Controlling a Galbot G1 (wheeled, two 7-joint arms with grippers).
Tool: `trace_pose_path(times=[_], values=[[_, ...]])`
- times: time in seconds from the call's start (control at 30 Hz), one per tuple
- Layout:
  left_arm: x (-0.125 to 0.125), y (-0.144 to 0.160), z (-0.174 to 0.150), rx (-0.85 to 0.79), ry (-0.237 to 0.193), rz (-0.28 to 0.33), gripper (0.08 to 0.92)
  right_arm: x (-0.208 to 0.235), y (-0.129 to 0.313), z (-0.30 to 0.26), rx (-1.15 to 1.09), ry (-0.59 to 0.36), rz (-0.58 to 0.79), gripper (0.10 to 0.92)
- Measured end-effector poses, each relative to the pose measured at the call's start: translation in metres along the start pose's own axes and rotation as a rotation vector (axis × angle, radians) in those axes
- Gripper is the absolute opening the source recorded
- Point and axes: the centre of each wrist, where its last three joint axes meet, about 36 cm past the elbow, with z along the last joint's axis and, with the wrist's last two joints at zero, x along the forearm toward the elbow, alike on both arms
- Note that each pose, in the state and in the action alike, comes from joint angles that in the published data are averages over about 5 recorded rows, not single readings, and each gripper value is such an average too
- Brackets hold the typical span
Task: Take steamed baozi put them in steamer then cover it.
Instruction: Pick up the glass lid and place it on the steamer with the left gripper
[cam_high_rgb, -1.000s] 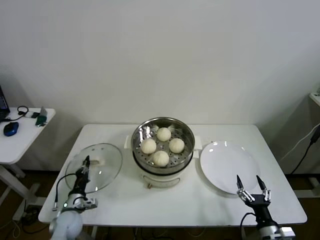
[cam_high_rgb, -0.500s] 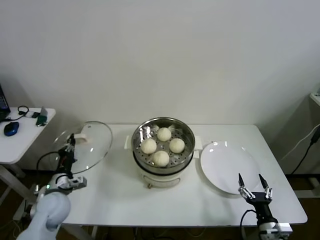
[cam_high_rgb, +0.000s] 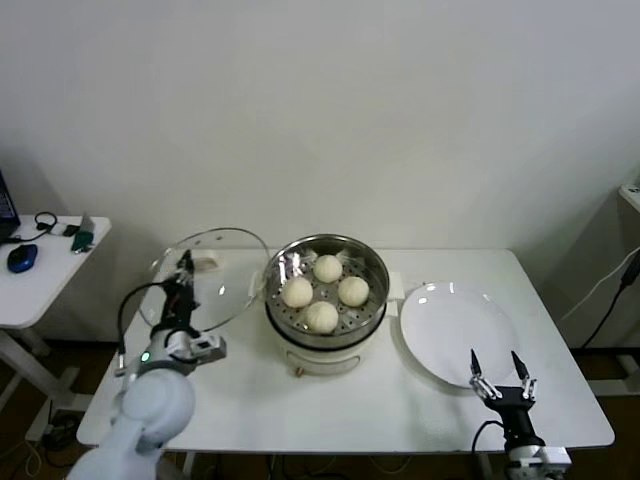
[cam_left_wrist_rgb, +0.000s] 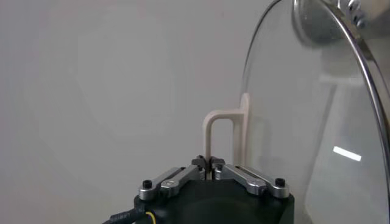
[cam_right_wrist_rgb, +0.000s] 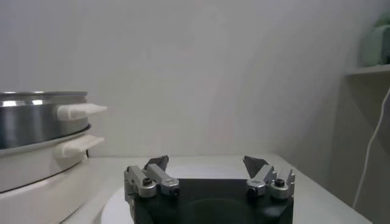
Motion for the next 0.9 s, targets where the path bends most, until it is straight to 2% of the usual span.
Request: trace_pose_path(times=[0.3, 0.57, 0.9], values=[[-0.006, 0.010, -0.059, -0.008, -0.040, 0.007, 0.132, -0.002, 0.000, 0.007, 0.016, 0.019, 0.004, 0.823], [-0.010, 0.013, -0.120, -0.003, -0.095, 0.000, 0.132, -0.003, -0.003, 0.007, 0.034, 0.034, 0.006, 0.823], [0.005, 0.003, -0.190, 0.000, -0.159, 0.005, 0.132, -0.007, -0.009, 0.005, 0.045, 0.030, 0.017, 0.823]])
